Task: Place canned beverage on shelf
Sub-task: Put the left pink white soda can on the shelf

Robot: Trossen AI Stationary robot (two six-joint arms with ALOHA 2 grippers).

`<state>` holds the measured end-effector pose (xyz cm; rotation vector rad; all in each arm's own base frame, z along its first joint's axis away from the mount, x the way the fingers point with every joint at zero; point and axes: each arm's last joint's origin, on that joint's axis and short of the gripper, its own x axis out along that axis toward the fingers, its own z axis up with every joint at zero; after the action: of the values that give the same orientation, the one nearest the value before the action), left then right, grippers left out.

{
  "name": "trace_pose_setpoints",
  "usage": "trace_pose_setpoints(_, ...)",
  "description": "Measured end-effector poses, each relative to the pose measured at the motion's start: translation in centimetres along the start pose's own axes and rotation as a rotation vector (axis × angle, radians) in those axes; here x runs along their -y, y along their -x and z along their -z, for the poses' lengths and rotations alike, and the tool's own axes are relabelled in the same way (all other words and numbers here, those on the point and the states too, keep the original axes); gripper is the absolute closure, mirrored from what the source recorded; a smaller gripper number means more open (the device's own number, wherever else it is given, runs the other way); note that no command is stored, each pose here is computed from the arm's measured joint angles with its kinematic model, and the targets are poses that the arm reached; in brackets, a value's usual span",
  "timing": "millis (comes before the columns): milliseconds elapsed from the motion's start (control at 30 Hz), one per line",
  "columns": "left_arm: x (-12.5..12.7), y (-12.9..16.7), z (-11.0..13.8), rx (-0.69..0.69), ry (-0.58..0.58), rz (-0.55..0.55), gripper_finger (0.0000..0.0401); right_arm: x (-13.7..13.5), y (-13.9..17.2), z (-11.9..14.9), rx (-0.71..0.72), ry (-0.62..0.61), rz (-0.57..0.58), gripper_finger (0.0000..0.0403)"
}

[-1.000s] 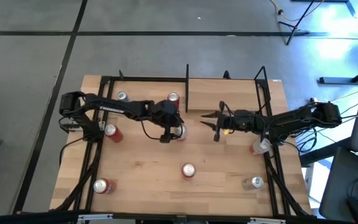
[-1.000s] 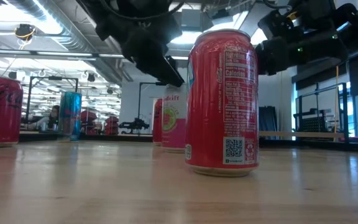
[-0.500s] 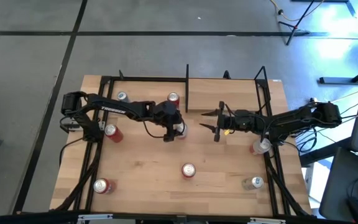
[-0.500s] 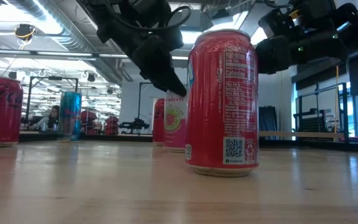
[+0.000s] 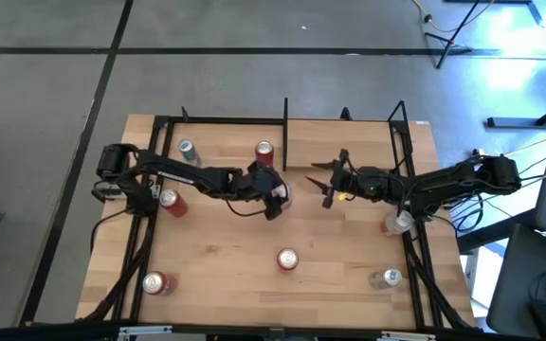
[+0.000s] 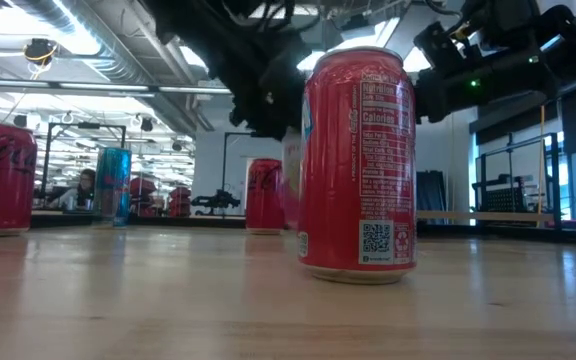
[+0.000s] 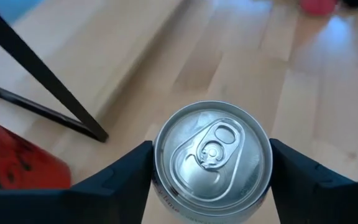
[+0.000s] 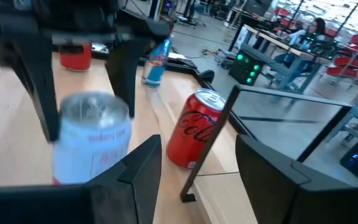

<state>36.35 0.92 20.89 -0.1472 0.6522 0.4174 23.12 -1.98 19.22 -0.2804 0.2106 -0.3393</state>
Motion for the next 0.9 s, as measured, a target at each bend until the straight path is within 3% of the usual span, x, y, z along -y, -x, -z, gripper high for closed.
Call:
trace_pose_setpoints(200, 0.4, -1.2, 0.5, -0.01, -0.005, 0.038, 0.0147, 0.0, 0.0, 0.0, 0.005, -0.001, -0.014, 0.0207)
trace_pose_setpoints(433, 0.8, -0.9, 0.3, -0.011, -0.034, 0.071, 0.0091, 0.0, 0.0, 0.0, 0.004, -0.001, -0.014, 0.0207)
trace_pose_setpoints(767, 0.0, 3.8, -2.2, 0.02, -0.158, 0.056, 0.006, -0.1, 0.0, -0.1, 0.01, -0.021, -0.022, 0.0207)
trace_pose_setpoints(900, -1.0, 5.5, -1.4, -0.019, -0.18, 0.001, 0.0064, -0.4, 0.0, -0.2, 0.032, -0.11, -0.149, 0.0207)
